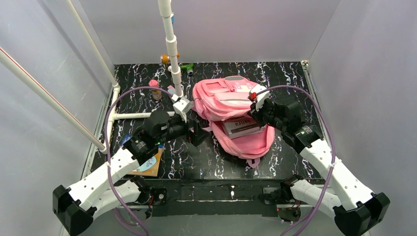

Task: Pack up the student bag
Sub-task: Zip the student bag at the center of the board.

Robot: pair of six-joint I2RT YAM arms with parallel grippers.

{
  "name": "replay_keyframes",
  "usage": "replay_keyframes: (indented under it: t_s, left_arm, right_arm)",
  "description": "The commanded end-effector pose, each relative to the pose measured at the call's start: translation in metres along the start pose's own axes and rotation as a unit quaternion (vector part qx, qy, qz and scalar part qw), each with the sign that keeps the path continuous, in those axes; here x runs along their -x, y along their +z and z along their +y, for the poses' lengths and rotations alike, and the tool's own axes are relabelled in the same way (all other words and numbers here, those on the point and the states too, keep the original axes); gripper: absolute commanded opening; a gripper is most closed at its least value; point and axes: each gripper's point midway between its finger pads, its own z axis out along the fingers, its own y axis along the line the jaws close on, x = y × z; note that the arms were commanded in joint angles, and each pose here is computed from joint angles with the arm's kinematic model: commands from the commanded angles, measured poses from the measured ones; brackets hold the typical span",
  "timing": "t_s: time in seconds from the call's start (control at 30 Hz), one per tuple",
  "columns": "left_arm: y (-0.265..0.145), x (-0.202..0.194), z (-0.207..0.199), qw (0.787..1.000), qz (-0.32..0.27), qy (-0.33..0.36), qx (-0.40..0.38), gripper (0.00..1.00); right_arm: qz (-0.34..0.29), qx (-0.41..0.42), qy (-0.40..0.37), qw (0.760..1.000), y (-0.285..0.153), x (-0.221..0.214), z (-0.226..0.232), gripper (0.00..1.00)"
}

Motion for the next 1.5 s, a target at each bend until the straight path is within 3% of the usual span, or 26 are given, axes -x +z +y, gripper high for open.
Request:
replay_keyframes:
  t_s: [0.0, 0.1, 0.2, 0.3, 0.37, 0.6, 1.0, 1.03, 1.13, 1.3, 1.37, 1.47]
  left_arm:
    - [0.011, -0.008, 0.019, 0.999, -0.019, -0.045, 0.008, 0.86]
    - [0.028, -0.015, 0.045, 0.996, -0.028, -0.081, -0.004, 0.85]
    - [0.047, -0.019, 0.07, 0.997, -0.03, -0.072, -0.024, 0.85]
    - [0.057, -0.005, 0.088, 0.99, -0.069, -0.114, -0.039, 0.85]
    - [0.064, 0.0, 0.089, 0.99, -0.084, -0.092, -0.062, 0.84]
    - [0.095, -0.028, 0.079, 0.985, -0.013, -0.066, -0.162, 0.69]
    - [0.12, -0.064, 0.072, 0.982, 0.029, -0.061, -0.174, 0.55]
    - [0.12, -0.065, 0.071, 0.983, 0.03, -0.06, -0.173, 0.52]
    - [0.122, -0.069, 0.074, 0.986, 0.029, -0.065, -0.153, 0.31]
    - [0.12, -0.068, 0.08, 0.992, 0.018, -0.066, -0.107, 0.06]
    - [0.115, -0.068, 0.077, 0.993, 0.019, -0.068, -0.097, 0.0]
    - [0.104, -0.074, 0.071, 0.995, 0.038, -0.061, -0.063, 0.0]
  right_arm:
    - [-0.063, -0.047, 0.071, 0.994, -0.018, 0.052, -0.018, 0.01]
    - [-0.053, -0.046, 0.074, 0.995, -0.017, 0.051, -0.019, 0.01]
    - [-0.059, -0.042, 0.075, 0.995, -0.019, 0.054, -0.017, 0.01]
    - [-0.064, -0.029, 0.076, 0.995, -0.02, 0.056, -0.012, 0.01]
    - [-0.063, -0.03, 0.076, 0.995, -0.021, 0.055, -0.012, 0.01]
    - [-0.077, -0.026, 0.079, 0.994, -0.022, 0.06, -0.011, 0.01]
    - [-0.088, -0.018, 0.081, 0.993, -0.024, 0.067, -0.009, 0.01]
    - [-0.089, -0.018, 0.081, 0.993, -0.024, 0.068, -0.009, 0.01]
    - [-0.09, -0.015, 0.083, 0.992, -0.025, 0.068, -0.007, 0.01]
    - [-0.083, -0.016, 0.086, 0.993, -0.026, 0.064, -0.007, 0.01]
    - [-0.078, -0.019, 0.089, 0.993, -0.026, 0.06, -0.007, 0.01]
    - [-0.064, -0.04, 0.076, 0.994, -0.031, 0.051, -0.013, 0.01]
